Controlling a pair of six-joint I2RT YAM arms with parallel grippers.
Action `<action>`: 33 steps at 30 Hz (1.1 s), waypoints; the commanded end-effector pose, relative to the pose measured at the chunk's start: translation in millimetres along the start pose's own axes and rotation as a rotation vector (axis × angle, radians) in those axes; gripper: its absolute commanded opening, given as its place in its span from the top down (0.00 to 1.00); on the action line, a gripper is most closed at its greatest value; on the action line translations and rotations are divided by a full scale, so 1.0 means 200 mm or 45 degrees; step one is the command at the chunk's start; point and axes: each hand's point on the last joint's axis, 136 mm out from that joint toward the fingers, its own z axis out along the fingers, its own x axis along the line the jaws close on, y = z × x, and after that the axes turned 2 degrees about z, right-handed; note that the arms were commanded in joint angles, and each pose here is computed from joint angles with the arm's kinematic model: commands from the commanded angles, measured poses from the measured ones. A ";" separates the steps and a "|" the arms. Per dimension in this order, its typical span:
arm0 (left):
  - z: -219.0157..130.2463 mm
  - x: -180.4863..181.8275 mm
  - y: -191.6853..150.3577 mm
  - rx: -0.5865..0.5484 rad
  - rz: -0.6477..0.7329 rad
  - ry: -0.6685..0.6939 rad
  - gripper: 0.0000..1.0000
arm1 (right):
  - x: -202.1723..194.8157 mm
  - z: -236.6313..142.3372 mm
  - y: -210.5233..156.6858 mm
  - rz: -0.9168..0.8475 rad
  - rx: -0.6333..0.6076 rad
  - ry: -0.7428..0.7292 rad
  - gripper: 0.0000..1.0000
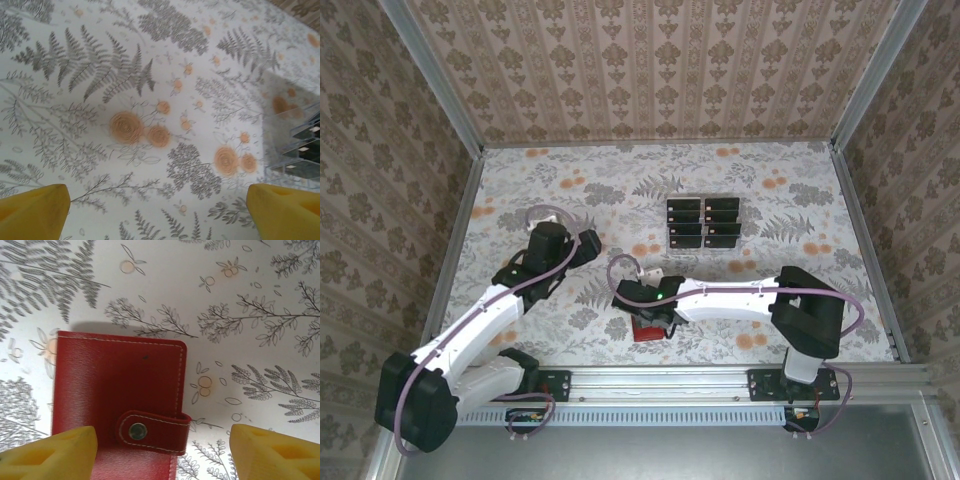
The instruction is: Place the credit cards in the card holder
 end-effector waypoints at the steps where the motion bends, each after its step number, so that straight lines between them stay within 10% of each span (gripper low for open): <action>1: 0.00 0.04 -0.06 0.053 0.007 0.010 0.00 | -0.04 0.00 0.00 0.003 -0.001 -0.079 0.29; 24: 0.04 0.04 -0.08 0.082 -0.005 0.002 0.00 | -0.04 0.10 -0.07 -0.026 0.036 -0.095 0.46; 33: 0.04 0.03 -0.07 0.081 0.003 -0.009 0.00 | 0.01 0.01 -0.02 -0.031 0.002 -0.017 0.38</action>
